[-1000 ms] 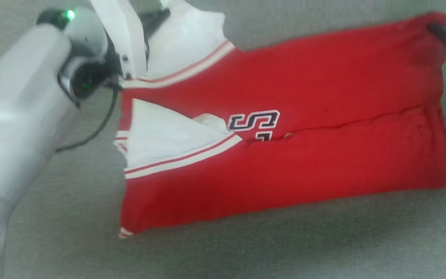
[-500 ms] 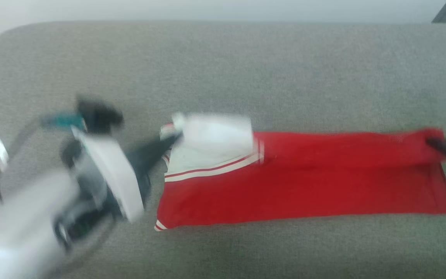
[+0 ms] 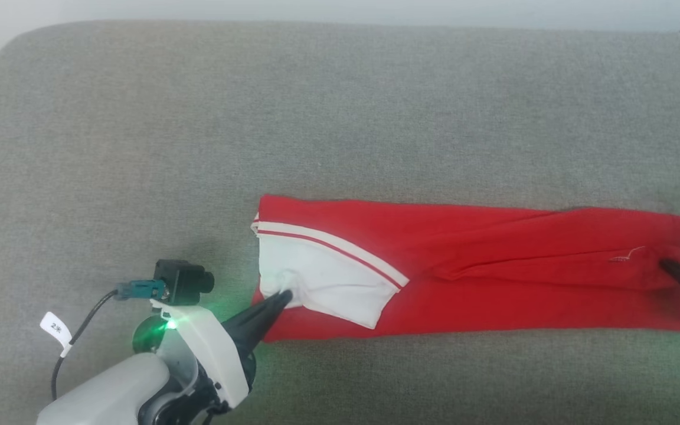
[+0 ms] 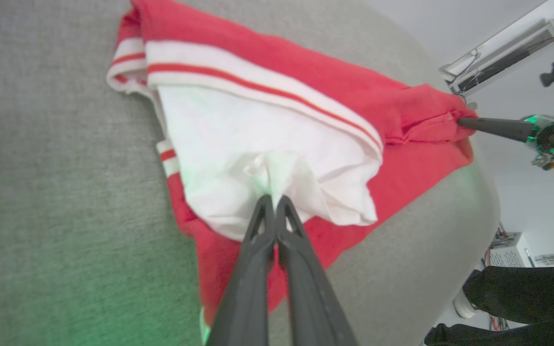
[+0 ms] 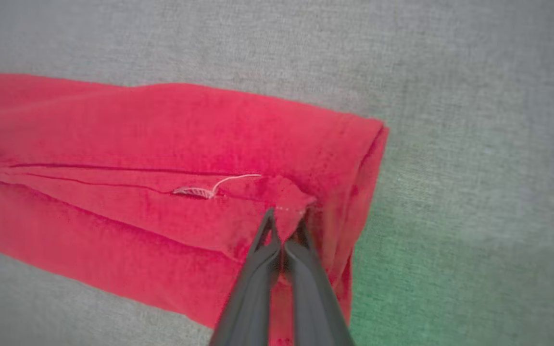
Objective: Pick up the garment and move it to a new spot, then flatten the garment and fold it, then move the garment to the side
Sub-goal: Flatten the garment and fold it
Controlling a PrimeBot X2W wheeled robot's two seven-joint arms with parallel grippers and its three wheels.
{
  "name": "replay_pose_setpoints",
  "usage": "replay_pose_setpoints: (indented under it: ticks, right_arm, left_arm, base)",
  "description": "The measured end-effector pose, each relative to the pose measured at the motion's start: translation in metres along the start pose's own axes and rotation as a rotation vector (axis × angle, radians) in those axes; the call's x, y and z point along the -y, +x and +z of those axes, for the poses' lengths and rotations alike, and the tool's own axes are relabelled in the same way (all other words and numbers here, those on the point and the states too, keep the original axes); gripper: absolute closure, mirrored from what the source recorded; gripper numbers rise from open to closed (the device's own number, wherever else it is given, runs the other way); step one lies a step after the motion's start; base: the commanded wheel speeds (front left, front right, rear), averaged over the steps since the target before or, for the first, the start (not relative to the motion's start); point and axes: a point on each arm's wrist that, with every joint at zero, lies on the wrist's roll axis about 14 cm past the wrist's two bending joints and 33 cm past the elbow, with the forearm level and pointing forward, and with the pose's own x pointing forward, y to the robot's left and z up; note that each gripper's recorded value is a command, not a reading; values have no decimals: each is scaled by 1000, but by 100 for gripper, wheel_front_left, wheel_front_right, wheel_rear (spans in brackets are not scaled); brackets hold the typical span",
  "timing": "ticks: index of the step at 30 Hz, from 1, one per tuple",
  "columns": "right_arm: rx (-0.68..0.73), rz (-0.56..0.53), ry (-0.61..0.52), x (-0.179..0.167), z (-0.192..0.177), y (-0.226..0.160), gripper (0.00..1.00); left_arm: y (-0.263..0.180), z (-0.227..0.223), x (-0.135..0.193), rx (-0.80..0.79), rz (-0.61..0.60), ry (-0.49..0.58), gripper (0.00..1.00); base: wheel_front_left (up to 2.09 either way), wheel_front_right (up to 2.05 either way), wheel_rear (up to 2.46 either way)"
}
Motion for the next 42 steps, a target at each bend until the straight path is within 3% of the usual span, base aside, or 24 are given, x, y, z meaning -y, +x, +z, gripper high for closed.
replay_pose_setpoints:
  ticks: [1,2,3,4,5,9,17,27,40,42]
  right_arm:
    - [4,-2,4,0,-1,2,88]
    - [10,-4,12,1,-2,3,88]
    - [16,-11,20,3,-2,3,58]
    - [20,-14,23,4,-2,3,4]
    - [24,-19,25,5,-2,2,0]
    - [76,-31,54,8,8,-6,0]
    - [122,-90,113,27,17,-23,0]
    - [-24,-89,199,23,-10,5,0]
    - [-140,-92,182,15,-24,25,2]
    - [-135,-88,185,13,-23,26,89]
  left_arm:
    - [2,-3,-5,-9,14,4,100]
    - [4,-5,-9,-12,26,5,100]
    - [6,-4,-11,-6,29,9,100]
    - [9,-2,-13,10,35,13,100]
    - [12,1,-13,27,35,11,95]
    - [12,7,-14,70,44,29,1]
    - [-6,12,-10,166,81,0,0]
    - [-42,27,-28,357,222,-20,0]
    - [-98,85,-45,622,441,294,0]
    - [-99,78,-46,605,464,350,0]
  base:
    - [0,0,0]
    - [0,0,0]
    - [0,0,0]
    - [0,0,0]
    - [0,0,0]
    - [0,0,0]
    - [0,0,0]
    - [0,0,0]
    - [0,0,0]
    - [0,0,0]
